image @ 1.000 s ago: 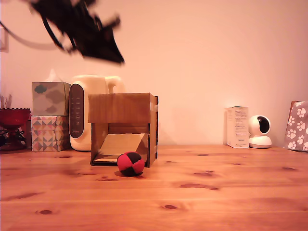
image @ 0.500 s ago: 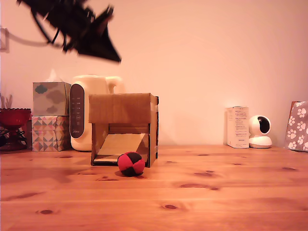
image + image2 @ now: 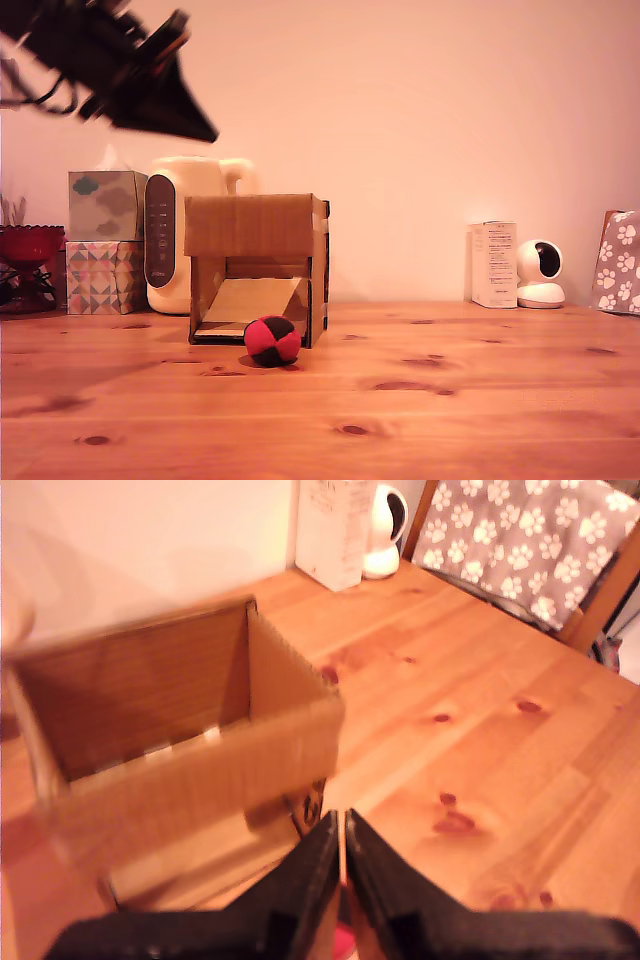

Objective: Drop the footbag into the cardboard dice tower

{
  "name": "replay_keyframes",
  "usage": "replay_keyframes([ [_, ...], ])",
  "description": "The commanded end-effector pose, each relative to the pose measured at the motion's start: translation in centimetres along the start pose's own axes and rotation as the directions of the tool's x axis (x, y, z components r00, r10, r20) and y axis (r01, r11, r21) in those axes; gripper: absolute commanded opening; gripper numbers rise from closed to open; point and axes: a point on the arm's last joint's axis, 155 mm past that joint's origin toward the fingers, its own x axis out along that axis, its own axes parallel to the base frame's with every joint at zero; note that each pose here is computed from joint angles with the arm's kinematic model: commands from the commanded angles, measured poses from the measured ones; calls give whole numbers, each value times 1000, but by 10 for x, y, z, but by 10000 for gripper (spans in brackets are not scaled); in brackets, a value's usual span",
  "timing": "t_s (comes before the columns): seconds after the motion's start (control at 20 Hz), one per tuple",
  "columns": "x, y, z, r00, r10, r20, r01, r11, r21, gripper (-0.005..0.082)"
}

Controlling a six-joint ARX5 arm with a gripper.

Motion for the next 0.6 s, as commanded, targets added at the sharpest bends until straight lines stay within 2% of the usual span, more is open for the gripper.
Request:
replay_keyframes([
  [0.0,-6,5,-20,1000,15,0,-15,999,-29,-19],
  [0.3,-43,15,-55,991,91,95,-85,994,-67,-19],
  [0.55,-67,13,-80,985,129,116,-118,988,-97,-19],
])
